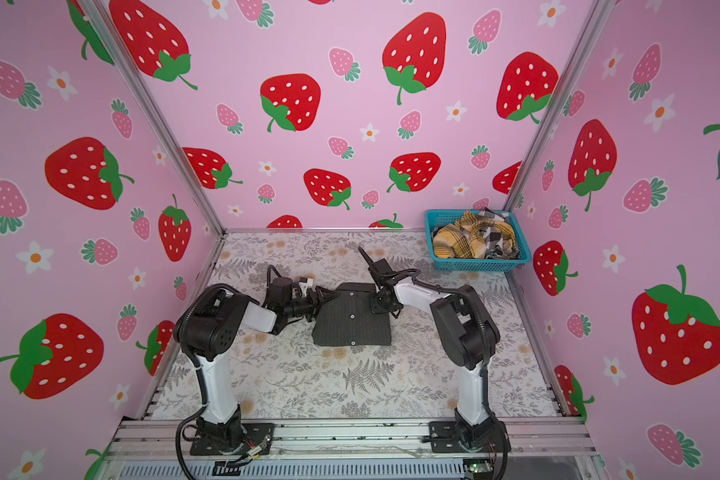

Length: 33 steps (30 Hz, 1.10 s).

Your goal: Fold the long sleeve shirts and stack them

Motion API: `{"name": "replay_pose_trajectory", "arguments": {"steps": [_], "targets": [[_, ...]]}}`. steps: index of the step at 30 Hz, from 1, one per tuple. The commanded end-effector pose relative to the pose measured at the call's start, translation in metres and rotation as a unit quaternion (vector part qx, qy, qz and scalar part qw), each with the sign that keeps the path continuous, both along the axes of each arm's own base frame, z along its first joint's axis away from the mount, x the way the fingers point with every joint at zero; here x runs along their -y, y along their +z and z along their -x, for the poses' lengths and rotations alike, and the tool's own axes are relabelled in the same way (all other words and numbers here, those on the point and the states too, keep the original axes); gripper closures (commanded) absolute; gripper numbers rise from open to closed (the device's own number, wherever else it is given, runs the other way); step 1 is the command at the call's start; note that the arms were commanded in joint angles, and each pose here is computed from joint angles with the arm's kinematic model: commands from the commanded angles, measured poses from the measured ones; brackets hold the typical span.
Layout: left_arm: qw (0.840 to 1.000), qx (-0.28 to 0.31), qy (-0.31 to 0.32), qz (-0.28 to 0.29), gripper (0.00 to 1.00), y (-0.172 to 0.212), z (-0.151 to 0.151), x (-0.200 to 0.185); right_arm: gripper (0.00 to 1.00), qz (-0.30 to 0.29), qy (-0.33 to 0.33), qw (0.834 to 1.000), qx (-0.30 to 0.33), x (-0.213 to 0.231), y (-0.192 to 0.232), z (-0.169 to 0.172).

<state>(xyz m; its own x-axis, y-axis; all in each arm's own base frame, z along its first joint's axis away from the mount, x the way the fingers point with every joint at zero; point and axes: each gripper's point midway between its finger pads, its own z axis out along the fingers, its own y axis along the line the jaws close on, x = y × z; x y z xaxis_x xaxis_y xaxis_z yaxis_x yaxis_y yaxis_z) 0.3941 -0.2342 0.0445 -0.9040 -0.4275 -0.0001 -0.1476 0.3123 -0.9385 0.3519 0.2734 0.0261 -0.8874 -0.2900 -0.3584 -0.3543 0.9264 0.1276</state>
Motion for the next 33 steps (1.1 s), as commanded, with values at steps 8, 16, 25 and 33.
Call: {"name": "replay_pose_trajectory", "arguments": {"steps": [8,16,25,33], "targets": [[0.995,-0.096,0.008,0.002,0.58,-0.046,0.02,0.001,0.71,0.007,0.002,0.998,-0.06,0.004,-0.023,0.027],[0.997,-0.073,0.027,-0.009,0.84,-0.017,0.006,-0.012,0.67,-0.015,-0.009,1.0,-0.016,0.004,0.025,0.018],[0.988,-0.045,0.055,-0.137,1.0,0.039,0.008,-0.078,0.62,-0.043,-0.034,0.998,0.034,0.021,0.086,0.031],[0.871,-0.034,0.097,-0.481,1.0,0.135,0.052,-0.206,0.62,-0.09,-0.048,0.993,0.053,0.027,0.106,0.045]]}}
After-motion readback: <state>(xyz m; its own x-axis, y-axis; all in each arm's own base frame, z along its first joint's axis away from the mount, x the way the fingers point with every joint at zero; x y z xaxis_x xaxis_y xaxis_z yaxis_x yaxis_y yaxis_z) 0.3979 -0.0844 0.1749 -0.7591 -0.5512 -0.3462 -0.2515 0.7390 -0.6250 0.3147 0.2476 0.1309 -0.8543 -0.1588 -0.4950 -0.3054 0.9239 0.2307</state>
